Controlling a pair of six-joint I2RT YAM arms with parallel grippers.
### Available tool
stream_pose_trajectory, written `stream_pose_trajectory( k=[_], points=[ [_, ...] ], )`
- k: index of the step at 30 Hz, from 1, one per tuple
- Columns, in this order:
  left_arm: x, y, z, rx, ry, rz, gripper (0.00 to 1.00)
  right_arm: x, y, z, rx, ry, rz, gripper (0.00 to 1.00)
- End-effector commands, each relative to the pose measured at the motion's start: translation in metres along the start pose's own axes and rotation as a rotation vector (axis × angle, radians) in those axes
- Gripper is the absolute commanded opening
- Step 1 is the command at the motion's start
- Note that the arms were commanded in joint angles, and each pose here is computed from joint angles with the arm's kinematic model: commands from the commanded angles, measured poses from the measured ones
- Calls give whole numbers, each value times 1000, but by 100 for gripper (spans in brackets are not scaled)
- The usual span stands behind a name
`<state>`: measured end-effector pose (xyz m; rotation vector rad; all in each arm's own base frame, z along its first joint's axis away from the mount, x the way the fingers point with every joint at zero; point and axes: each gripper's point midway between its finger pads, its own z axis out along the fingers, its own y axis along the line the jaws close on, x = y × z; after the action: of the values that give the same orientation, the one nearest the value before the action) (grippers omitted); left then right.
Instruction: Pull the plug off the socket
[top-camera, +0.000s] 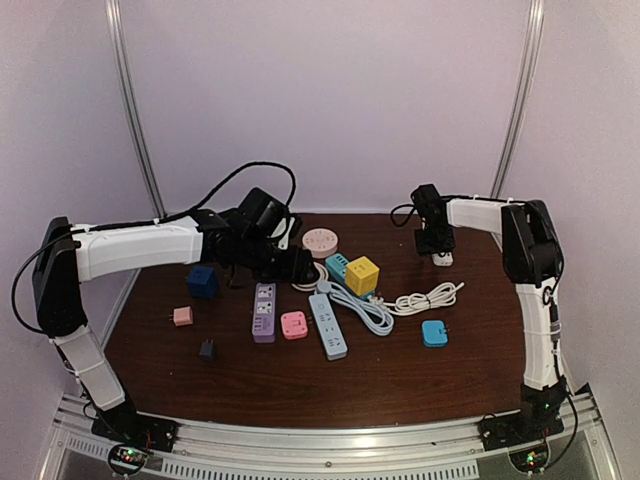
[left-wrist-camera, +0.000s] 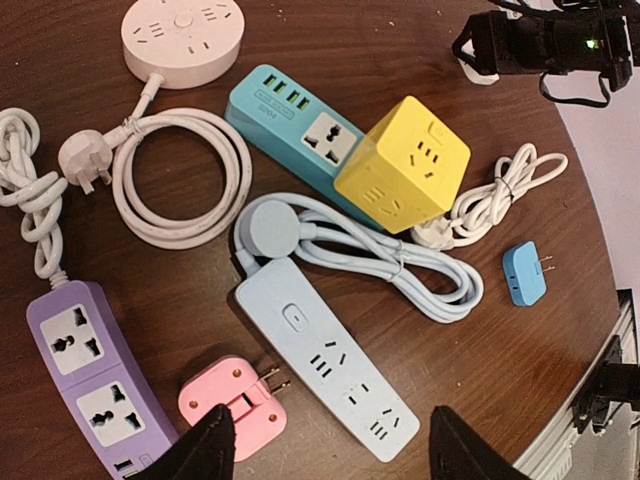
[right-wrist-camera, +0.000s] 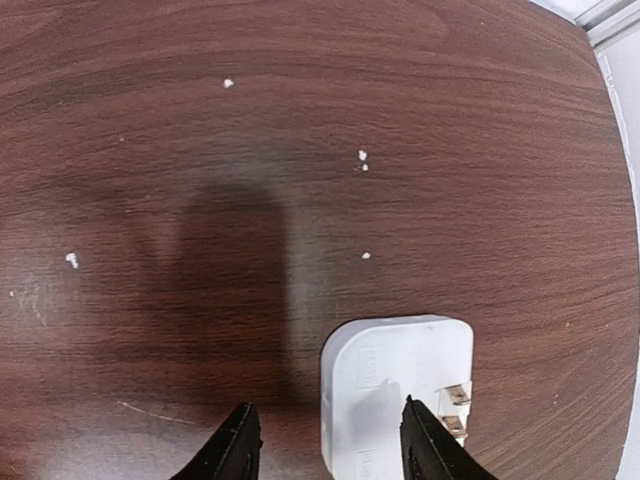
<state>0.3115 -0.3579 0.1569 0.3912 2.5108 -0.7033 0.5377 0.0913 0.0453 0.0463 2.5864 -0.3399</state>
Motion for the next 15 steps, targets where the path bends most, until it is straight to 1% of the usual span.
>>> stream_pose_trajectory(
  k=[1,2,5,9,14,15],
  points=[
    [-4,1,2,1,-24,-8,67,-17,17,-37,-89,-59,8,50],
    [-5,1,2,2,-26,-8,67,-22,23,-48,-120,-87,14,51],
    [-10,2,4,2,-36,-11,68,-23,38,-71,-205,-128,20,58],
    [-19,2,7,29,-48,-28,71,-16,60,-98,-313,-138,11,69],
    [-42,-1,22,88,-70,-62,71,-5,87,-131,-435,-153,-32,82],
    [-48,-2,26,101,-78,-71,74,-4,91,-137,-450,-160,-39,84]
  ],
)
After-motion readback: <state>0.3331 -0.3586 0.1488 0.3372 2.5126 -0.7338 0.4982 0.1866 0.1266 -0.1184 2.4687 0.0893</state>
